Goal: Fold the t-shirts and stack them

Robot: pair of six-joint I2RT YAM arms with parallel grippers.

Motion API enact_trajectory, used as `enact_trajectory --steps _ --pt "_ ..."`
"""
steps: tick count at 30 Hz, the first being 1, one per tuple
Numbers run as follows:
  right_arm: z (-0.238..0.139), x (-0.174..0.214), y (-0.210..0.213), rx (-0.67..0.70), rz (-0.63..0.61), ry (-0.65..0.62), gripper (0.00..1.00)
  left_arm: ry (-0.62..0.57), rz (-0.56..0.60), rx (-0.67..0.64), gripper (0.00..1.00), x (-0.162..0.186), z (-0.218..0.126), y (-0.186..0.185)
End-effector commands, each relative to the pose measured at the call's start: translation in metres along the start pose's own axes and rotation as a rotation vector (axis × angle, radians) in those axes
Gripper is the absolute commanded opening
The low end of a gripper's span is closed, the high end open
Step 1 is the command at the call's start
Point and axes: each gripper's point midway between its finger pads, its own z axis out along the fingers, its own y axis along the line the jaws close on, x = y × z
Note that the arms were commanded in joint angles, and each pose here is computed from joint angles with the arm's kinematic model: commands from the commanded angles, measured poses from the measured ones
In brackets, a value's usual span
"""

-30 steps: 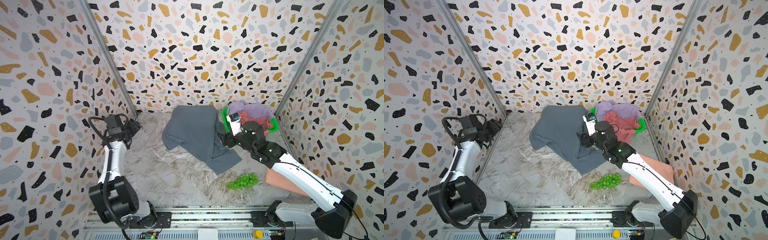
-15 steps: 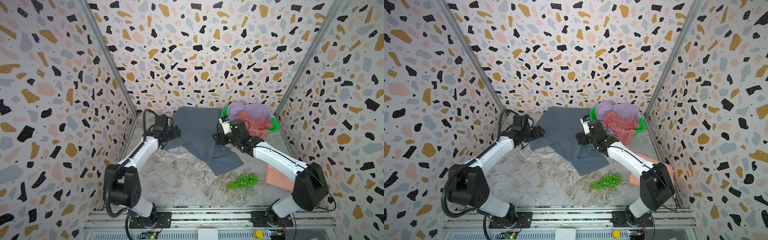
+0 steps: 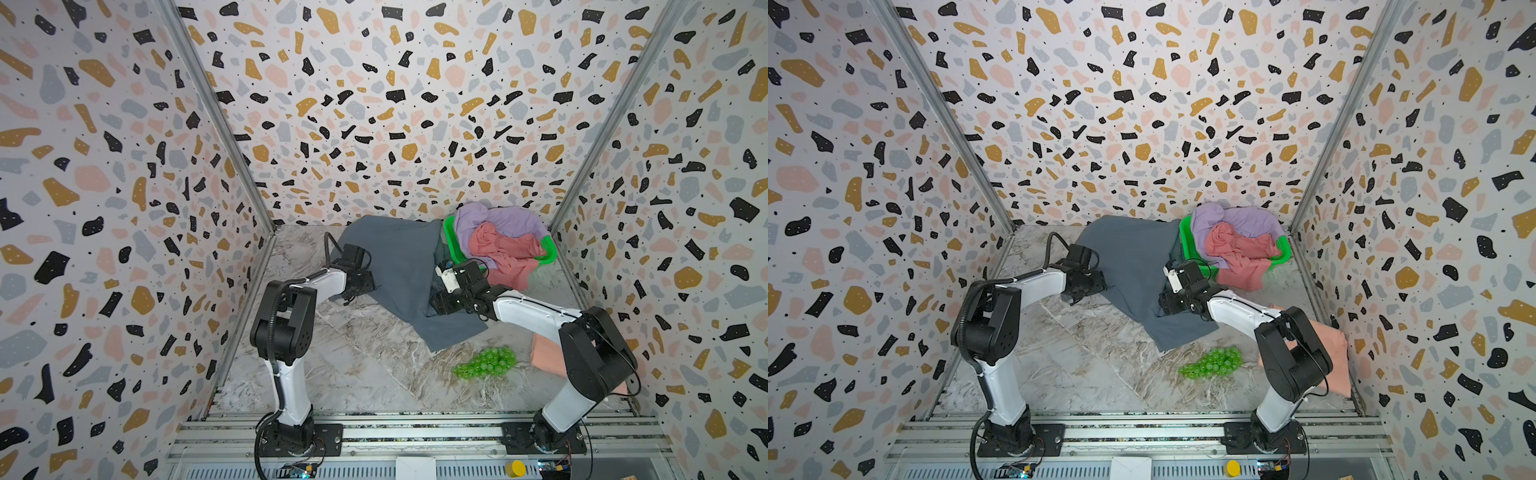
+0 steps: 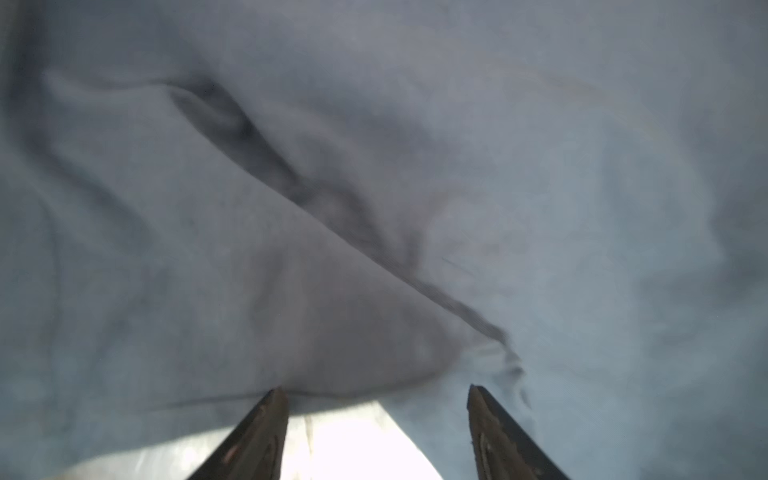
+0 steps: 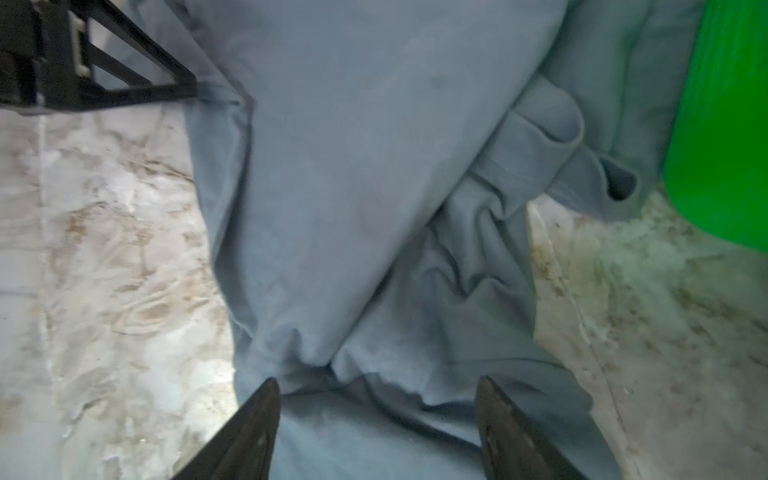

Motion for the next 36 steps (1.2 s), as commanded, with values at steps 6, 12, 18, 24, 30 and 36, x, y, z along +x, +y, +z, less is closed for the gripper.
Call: enact_trajectory --steps 6,12,18,24,30,36 --pt "0.028 0.026 0.027 -0.139 -0.046 0.098 0.66 -0.078 -0.092 -0.082 0.68 -0.043 0.024 0.032" --pt "0.046 0.036 0.12 -0.394 -0.154 0.17 0.64 -0.1 -0.112 -0.019 0.67 -0.104 0.044 0.051" --pt "-0.002 -0.076 0.227 -0.621 -0.343 -0.016 0.62 -0.297 -0.116 0.061 0.66 -0.194 -0.033 0.049" --pt "-0.035 -0.157 0.155 -0.474 -0.23 -0.235 0.71 -0.234 -0.109 0.101 0.68 -0.152 -0.091 0.038" --pt "-0.005 -0.178 0.059 -0.211 -0.142 -0.24 0.71 -0.112 0.015 0.226 0.69 -0.043 -0.108 -0.031" --pt "0.038 -0.195 0.003 -0.172 -0.034 -0.25 0.7 -0.065 0.119 0.359 0.72 0.02 -0.11 -0.101"
